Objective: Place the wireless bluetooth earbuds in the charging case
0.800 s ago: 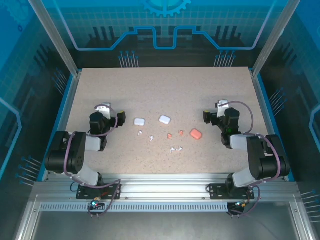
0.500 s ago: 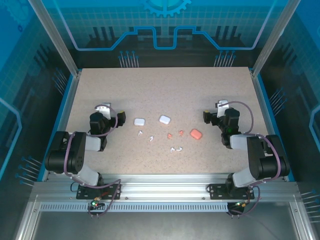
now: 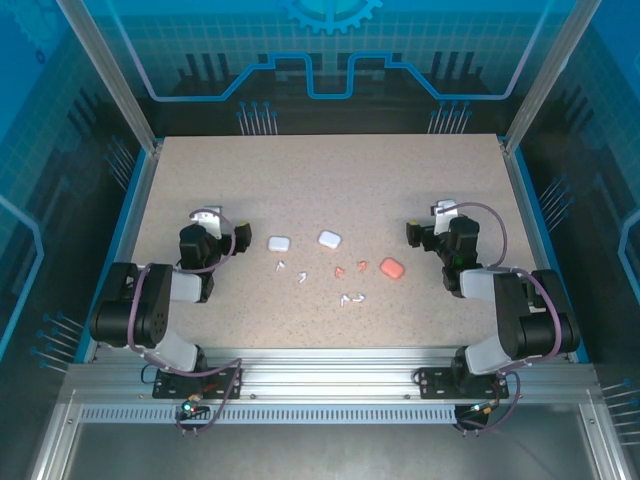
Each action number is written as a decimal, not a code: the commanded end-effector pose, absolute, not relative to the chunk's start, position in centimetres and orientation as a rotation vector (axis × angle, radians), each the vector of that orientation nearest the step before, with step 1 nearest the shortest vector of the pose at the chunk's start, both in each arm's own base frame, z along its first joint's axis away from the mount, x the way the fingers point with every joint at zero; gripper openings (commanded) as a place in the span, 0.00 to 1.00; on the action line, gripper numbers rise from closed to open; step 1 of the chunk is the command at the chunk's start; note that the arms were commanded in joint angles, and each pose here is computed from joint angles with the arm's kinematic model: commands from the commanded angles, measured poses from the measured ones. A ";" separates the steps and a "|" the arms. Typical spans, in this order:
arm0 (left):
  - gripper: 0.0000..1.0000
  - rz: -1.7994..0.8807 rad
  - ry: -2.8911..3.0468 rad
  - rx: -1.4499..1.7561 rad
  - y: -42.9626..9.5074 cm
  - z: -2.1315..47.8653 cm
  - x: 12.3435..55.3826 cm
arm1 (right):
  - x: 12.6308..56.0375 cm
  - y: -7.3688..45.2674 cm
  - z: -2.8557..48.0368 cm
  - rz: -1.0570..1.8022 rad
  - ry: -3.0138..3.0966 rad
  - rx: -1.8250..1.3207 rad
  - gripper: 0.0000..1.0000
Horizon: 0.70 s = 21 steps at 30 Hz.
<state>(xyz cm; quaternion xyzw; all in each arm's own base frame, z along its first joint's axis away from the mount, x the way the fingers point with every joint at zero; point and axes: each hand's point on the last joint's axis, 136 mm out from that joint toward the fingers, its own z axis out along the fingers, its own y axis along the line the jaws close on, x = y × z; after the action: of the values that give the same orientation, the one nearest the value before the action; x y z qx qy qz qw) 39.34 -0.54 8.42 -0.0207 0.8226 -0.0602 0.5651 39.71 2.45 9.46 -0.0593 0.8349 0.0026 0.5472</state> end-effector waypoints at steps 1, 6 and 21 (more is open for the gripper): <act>0.99 -0.137 1.878 -0.068 -0.4 9.7 39.3 | 40.0 2.7 9.9 0.014 1.978 -0.138 1.00; 0.99 -0.104 1.763 -0.096 0.3 12.5 37.0 | 39.4 2.5 12.8 0.006 2.139 -0.122 1.00; 0.99 -0.728 1.983 -0.609 -4.0 15.7 31.2 | 29.4 10.7 14.1 0.116 2.696 -0.265 1.00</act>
<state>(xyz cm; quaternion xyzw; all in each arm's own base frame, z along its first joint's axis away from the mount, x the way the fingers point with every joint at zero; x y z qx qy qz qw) 33.33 -1.30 19.37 -0.1858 0.7720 -0.2044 0.5725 34.77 10.56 18.04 -0.0936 0.9294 0.0686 0.3504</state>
